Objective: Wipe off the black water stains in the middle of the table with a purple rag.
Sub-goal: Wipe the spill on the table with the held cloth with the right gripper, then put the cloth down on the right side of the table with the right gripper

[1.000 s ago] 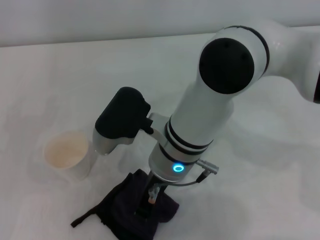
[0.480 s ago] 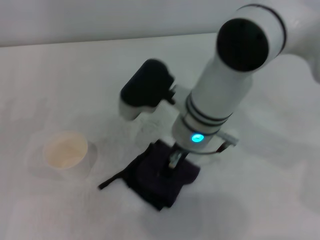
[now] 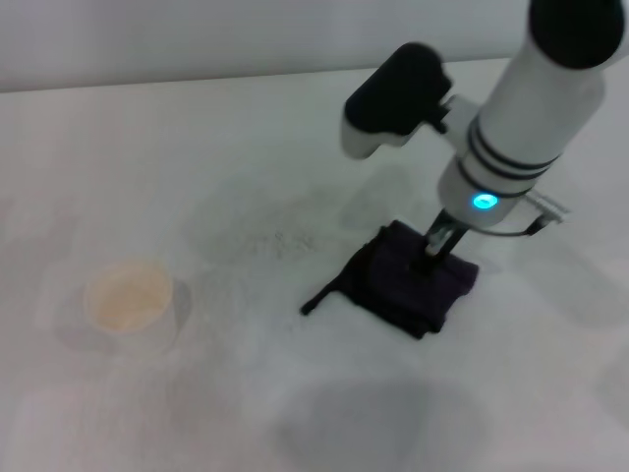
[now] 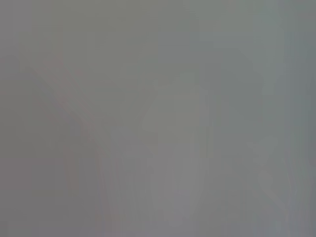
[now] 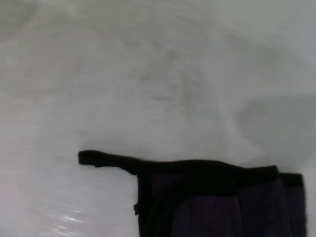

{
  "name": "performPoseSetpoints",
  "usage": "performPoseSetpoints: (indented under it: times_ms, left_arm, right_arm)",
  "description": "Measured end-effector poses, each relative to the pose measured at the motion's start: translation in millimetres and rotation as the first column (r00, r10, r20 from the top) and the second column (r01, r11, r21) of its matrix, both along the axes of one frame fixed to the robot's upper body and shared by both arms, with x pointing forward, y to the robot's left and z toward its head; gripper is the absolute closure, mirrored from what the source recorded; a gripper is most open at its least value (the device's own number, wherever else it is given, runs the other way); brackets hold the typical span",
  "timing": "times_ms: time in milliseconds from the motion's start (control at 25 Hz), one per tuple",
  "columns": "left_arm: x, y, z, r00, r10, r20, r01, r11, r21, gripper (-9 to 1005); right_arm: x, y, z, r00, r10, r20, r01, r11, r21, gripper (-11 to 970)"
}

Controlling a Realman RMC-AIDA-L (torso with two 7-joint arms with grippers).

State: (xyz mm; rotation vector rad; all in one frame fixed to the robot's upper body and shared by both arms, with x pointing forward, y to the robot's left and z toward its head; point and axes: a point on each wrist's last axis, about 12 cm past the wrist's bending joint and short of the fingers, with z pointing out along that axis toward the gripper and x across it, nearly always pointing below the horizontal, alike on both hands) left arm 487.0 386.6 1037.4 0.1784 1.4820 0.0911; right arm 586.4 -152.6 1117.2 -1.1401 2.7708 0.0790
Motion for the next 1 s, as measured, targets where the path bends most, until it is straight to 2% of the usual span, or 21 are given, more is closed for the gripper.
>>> performPoseSetpoints:
  times_ms: [440,1000]
  left_arm:
    - [4.0,-2.6,1.5,1.0,-0.005,0.006,0.005,1.0,-0.002,120]
    - [10.7,-4.2,5.8,1.0,-0.01,0.018,0.01,1.0,0.007,120]
  right_arm:
    - [13.6,-57.8,10.3,0.991,-0.124,0.048,0.128,0.989,-0.073,834]
    - [4.6,-60.7,4.0,0.997,-0.074,-0.003,0.074,0.997,-0.01,811]
